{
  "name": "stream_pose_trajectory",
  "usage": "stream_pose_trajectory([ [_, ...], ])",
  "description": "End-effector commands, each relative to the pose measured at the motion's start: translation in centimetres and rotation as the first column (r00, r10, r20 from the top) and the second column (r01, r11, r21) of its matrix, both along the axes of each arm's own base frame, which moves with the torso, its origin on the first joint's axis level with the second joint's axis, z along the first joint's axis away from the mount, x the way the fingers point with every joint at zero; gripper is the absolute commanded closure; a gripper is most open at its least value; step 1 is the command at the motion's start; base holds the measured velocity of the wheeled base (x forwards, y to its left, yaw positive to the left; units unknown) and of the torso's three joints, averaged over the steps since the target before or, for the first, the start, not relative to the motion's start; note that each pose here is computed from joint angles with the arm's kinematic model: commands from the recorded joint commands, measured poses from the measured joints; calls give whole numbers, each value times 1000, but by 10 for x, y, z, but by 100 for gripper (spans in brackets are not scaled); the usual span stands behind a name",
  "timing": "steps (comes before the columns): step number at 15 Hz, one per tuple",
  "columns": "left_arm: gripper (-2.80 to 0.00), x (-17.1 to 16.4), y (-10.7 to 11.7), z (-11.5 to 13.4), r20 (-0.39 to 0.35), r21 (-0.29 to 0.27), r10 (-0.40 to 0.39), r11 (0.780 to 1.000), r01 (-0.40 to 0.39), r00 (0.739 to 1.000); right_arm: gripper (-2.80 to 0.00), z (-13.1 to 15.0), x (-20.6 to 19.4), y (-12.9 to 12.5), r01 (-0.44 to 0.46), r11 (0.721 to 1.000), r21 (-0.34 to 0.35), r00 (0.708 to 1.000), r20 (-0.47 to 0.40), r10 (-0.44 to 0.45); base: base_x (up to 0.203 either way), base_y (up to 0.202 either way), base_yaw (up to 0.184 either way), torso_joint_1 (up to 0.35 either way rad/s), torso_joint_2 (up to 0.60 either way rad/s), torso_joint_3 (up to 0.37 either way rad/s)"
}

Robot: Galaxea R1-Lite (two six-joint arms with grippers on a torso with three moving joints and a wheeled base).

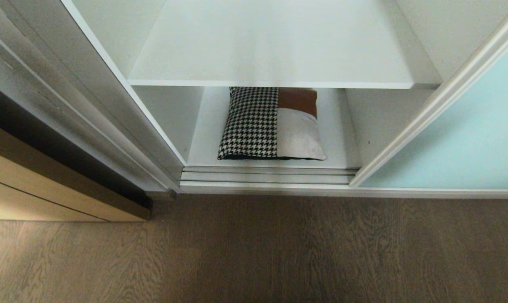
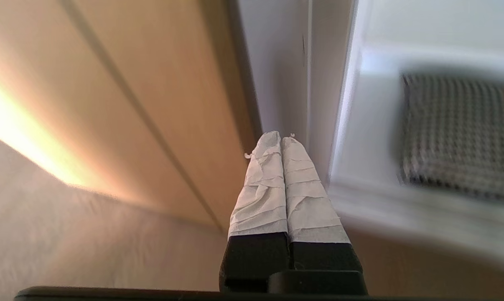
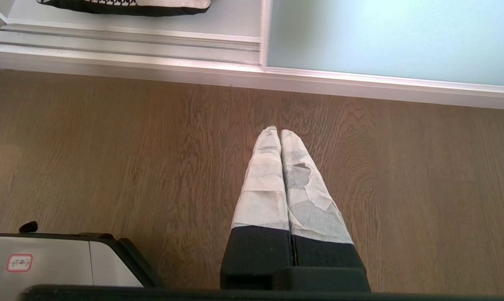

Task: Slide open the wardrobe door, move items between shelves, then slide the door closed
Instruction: Open the door

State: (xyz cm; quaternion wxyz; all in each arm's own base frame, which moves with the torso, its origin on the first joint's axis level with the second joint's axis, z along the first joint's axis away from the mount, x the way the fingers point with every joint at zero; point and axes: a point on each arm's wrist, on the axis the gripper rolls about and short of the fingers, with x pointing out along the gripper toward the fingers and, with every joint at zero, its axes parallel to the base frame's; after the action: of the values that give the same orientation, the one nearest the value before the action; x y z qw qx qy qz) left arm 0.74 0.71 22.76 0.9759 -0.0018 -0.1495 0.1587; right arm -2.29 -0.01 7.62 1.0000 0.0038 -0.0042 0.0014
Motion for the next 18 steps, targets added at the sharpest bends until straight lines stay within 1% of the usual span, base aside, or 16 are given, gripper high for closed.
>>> stream_pose_trajectory([
  [1,0,-48,-1,-43,46,2,-41,999,41,998,0,0,0,0,0,1000,0,1000,2,0,0,0,0,0,0,0],
  [2,0,-53,-1,-64,-3,5,-74,997,74,997,0,0,0,0,0,1000,0,1000,0,0,0,0,0,0,0,0],
  [3,0,-51,-2,-88,-77,5,-103,995,103,992,0,0,0,0,0,1000,0,1000,2,0,0,0,0,0,0,0],
  [5,0,-37,-3,-131,-217,-8,-139,990,141,966,0,0,0,0,0,1000,0,1000,1,0,0,0,0,0,0,0],
  [6,0,-33,-4,-142,-252,-11,-185,982,188,950,0,0,0,0,0,1000,0,1000,1,0,0,0,0,0,0,0],
  [7,0,-31,-6,-147,-275,-1,-276,958,286,921,0,0,0,0,0,1000,0,1000,2,0,0,0,0,0,0,0],
  [8,0,-31,-8,-153,-337,23,-318,938,345,886,0,0,0,0,0,1000,0,1000,2,0,0,0,0,0,0,0],
  [9,0,-31,-8,-153,-359,34,-315,936,350,878,0,0,0,0,0,1000,0,1000,1,0,0,0,0,0,0,0],
  [14,0,-31,-8,-153,-348,25,-318,937,348,882,0,0,0,0,0,1000,0,1000,-1,0,0,0,0,0,0,0],
  [16,0,-31,-8,-154,-355,47,-310,936,348,882,0,0,0,0,0,1000,0,1000,1,0,0,0,0,0,0,0],
  [18,0,-31,-8,-153,-346,41,-314,936,349,884,0,0,0,0,0,1000,0,1000,1,0,0,0,0,0,0,0],
])
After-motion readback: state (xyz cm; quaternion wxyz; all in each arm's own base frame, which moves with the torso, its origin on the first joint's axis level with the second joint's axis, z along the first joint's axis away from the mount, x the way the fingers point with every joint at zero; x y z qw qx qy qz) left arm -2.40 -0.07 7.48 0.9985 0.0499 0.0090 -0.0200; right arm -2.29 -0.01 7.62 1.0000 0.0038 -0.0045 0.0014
